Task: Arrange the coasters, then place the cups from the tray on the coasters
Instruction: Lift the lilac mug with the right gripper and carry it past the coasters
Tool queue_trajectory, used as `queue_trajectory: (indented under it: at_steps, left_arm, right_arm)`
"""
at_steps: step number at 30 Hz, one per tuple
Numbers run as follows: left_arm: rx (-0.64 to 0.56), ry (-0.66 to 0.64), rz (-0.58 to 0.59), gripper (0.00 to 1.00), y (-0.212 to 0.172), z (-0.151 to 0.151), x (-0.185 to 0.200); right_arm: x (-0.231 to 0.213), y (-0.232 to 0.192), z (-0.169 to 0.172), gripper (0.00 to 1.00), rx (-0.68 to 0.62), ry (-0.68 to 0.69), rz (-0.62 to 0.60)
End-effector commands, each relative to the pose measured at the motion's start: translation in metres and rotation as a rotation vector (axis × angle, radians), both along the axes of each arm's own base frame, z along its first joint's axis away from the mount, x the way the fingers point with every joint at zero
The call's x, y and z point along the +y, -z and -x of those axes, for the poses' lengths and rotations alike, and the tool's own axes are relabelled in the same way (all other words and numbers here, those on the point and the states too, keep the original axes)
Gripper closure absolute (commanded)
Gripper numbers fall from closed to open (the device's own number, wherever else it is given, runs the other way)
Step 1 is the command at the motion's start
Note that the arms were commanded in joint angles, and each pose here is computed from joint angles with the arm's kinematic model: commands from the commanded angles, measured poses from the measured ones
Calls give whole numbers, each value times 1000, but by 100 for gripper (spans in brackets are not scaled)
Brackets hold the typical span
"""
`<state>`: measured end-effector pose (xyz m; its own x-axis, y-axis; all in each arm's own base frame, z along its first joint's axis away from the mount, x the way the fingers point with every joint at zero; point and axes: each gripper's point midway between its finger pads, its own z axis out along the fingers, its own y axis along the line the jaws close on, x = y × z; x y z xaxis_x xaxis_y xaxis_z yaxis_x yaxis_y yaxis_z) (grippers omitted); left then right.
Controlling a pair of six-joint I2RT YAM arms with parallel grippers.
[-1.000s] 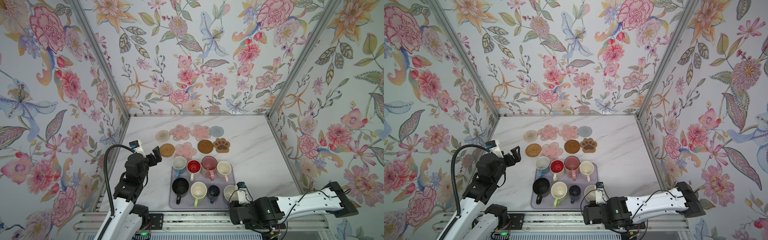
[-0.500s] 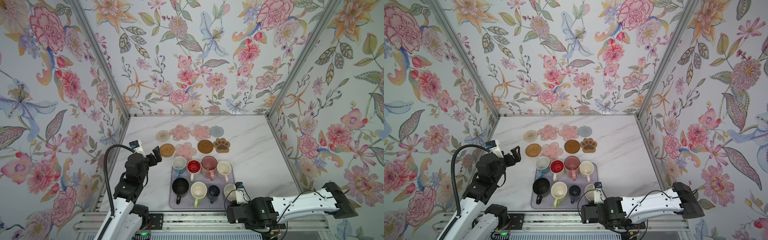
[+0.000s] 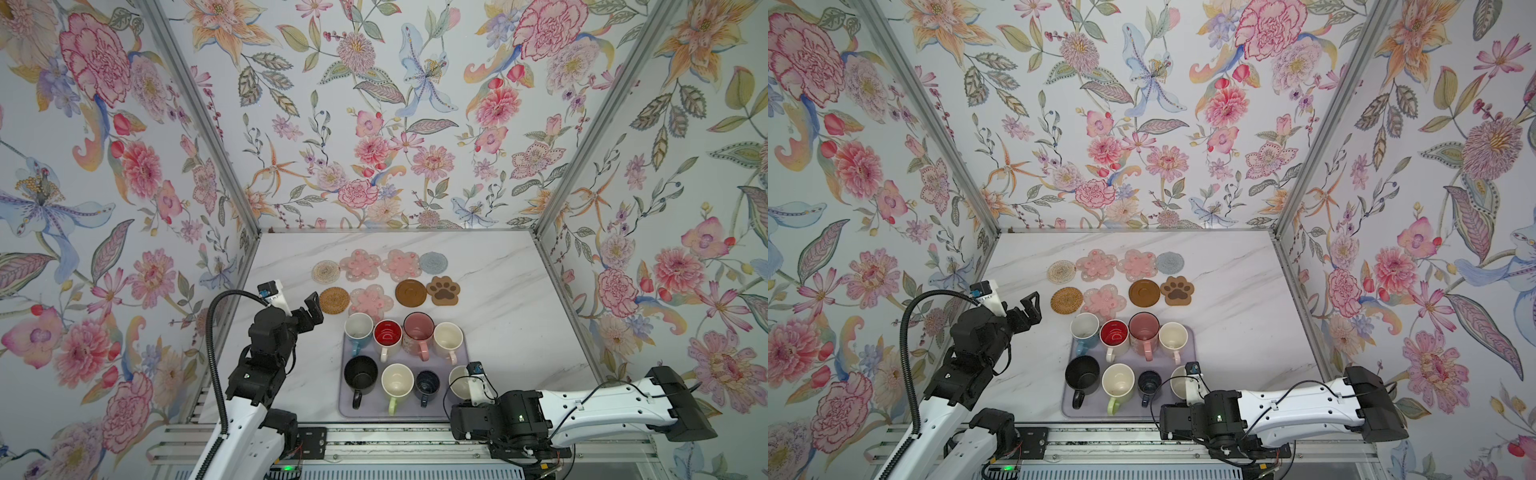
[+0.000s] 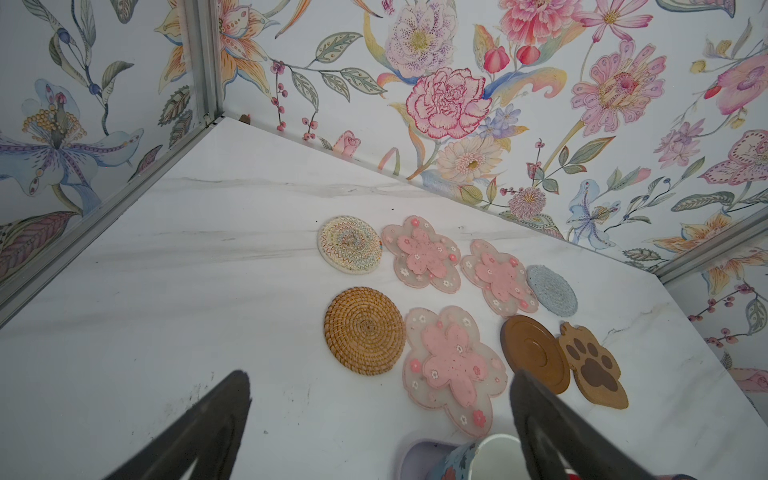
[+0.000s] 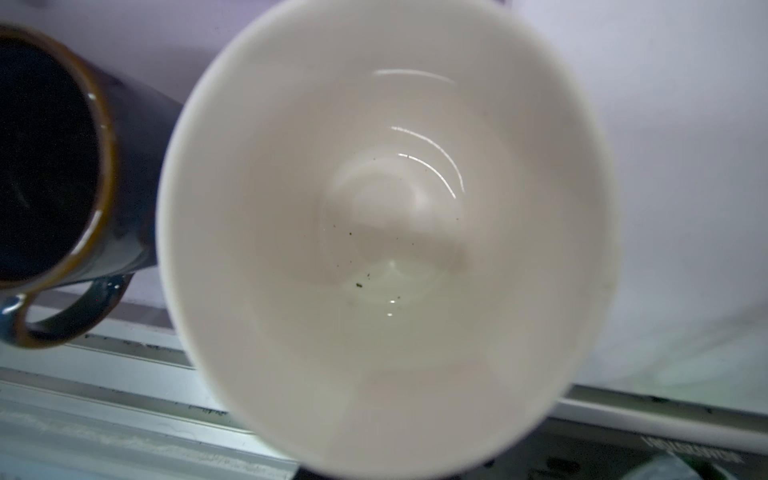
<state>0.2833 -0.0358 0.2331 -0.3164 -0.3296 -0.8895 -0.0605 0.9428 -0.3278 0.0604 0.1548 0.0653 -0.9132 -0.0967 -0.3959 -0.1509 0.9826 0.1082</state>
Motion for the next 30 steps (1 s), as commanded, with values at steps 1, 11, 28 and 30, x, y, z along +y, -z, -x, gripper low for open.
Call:
queue_trajectory:
  at_steps: [1,11,28,30]
  left_arm:
    - [1,1,-4,1,3,1,1]
    - [4,-2,-7,1,6,0,1]
    - [27,-6,14,1,12,4,1]
    - [29,-7,21,1,12,6,1]
  right_arm:
    - [-11,-21,-11,100,-45,30,9]
    - [-36,-46,-49,100,-103,208,3]
    - [-40,-114,-183,100,-264,247,-86]
    - [-41,-114,-206,100,-258,239,-102]
